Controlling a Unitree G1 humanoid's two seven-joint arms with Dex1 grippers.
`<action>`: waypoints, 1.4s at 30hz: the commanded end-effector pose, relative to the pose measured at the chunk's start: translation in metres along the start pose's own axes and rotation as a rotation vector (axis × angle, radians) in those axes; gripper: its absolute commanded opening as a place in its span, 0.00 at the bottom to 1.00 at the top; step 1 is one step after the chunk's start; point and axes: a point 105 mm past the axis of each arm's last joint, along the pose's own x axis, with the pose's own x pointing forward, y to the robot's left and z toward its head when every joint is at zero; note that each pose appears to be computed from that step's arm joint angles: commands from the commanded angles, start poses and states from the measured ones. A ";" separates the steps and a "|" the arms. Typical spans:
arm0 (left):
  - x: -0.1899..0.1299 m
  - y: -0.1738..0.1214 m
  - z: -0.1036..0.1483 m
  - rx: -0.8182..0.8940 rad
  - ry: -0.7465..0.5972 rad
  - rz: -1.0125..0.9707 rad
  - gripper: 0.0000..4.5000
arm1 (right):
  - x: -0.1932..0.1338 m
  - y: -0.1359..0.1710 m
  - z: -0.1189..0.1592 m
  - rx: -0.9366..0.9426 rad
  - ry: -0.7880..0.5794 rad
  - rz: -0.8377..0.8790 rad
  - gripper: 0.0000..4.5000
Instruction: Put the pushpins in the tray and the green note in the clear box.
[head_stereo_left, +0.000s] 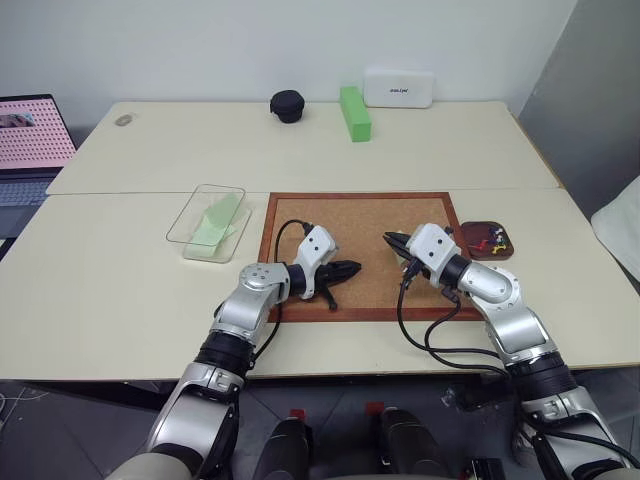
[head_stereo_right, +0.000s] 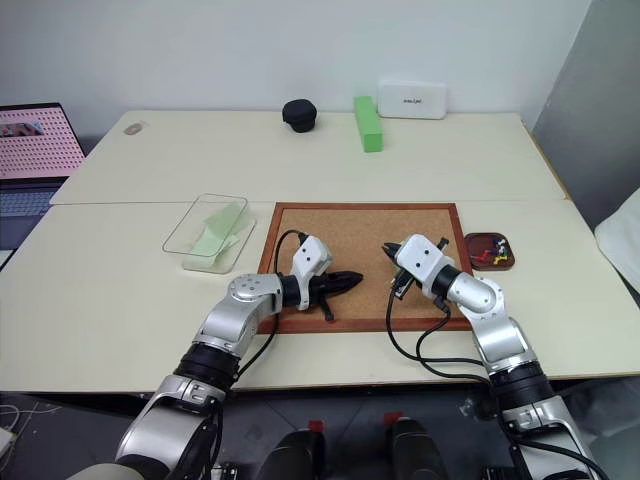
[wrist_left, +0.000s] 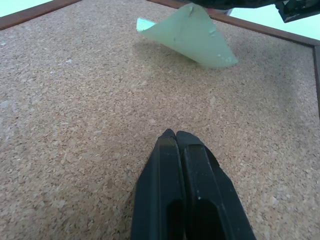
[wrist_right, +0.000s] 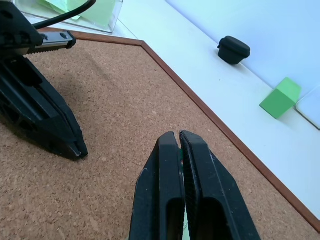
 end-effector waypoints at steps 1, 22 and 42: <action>0.002 0.002 0.012 -0.024 -0.057 0.025 0.00 | -0.001 -0.026 0.025 0.060 -0.094 -0.109 0.02; 0.006 -0.004 0.059 -0.077 -0.230 0.010 0.90 | 0.000 -0.044 0.048 0.134 -0.151 -0.175 0.00; 0.021 -0.029 0.058 0.310 -0.190 -0.066 1.00 | -0.080 -0.099 -0.061 0.540 0.298 -0.731 0.00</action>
